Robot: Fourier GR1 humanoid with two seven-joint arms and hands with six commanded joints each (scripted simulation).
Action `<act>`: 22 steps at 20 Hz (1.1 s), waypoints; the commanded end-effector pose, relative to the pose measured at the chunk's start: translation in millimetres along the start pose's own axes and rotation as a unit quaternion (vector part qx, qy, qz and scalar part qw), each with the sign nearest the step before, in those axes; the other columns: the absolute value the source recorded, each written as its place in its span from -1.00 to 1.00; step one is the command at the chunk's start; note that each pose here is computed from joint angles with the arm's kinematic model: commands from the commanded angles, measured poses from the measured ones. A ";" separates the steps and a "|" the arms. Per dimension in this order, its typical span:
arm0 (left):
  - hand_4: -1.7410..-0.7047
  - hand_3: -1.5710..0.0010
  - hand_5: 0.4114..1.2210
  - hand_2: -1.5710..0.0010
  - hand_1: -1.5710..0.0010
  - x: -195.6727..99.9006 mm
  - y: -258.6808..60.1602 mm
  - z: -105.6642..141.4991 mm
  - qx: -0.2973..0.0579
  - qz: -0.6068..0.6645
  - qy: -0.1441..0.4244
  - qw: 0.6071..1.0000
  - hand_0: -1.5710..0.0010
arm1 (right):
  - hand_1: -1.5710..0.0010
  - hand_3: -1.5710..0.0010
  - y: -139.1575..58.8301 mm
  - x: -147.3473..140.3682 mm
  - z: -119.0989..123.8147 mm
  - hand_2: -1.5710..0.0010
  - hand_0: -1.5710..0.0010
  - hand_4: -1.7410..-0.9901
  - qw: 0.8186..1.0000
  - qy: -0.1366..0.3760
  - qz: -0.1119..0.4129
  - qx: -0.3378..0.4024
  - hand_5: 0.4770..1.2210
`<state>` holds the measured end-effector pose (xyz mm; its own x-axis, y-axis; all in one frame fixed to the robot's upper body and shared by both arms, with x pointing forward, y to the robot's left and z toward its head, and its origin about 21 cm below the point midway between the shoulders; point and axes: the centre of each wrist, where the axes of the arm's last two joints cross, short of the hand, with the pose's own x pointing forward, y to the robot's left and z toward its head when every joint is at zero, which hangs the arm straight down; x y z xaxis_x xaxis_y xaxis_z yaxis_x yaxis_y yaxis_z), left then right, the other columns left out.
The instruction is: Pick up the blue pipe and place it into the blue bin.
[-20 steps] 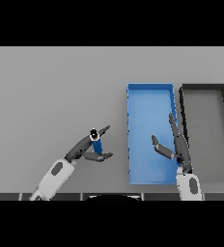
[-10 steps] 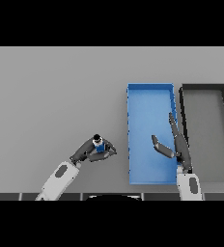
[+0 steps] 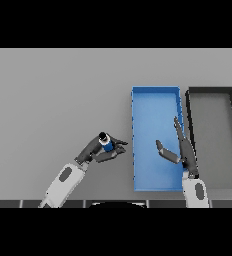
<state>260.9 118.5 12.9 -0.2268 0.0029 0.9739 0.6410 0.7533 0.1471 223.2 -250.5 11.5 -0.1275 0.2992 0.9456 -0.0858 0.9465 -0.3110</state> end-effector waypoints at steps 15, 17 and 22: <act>-0.47 -1.00 1.00 -1.00 -1.00 32.8 -6.4 -17.7 -0.044 -0.013 -0.015 0.999 -1.00 | 1.00 1.00 14.7 11.6 48.1 1.00 1.00 0.47 0.995 0.012 0.039 -0.096 -0.55; -0.47 -1.00 1.00 -1.00 -1.00 31.6 -4.8 -14.7 -0.045 -0.016 -0.012 0.999 -1.00 | 1.00 1.00 16.6 18.4 56.7 1.00 1.00 0.48 0.992 0.017 0.047 -0.116 -0.56; -0.47 -1.00 1.00 -1.00 -1.00 34.6 -10.2 -15.1 -0.056 -0.009 -0.023 0.998 -1.00 | 0.97 1.00 6.3 51.2 57.0 0.86 1.00 0.42 0.995 -0.060 -0.077 -0.029 -0.64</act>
<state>257.6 100.9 47.7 -0.2712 0.0227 0.9623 0.7148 0.6743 0.1855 159.9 -236.4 52.6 -0.2435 0.1363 0.9603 -0.0574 0.9863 -0.1545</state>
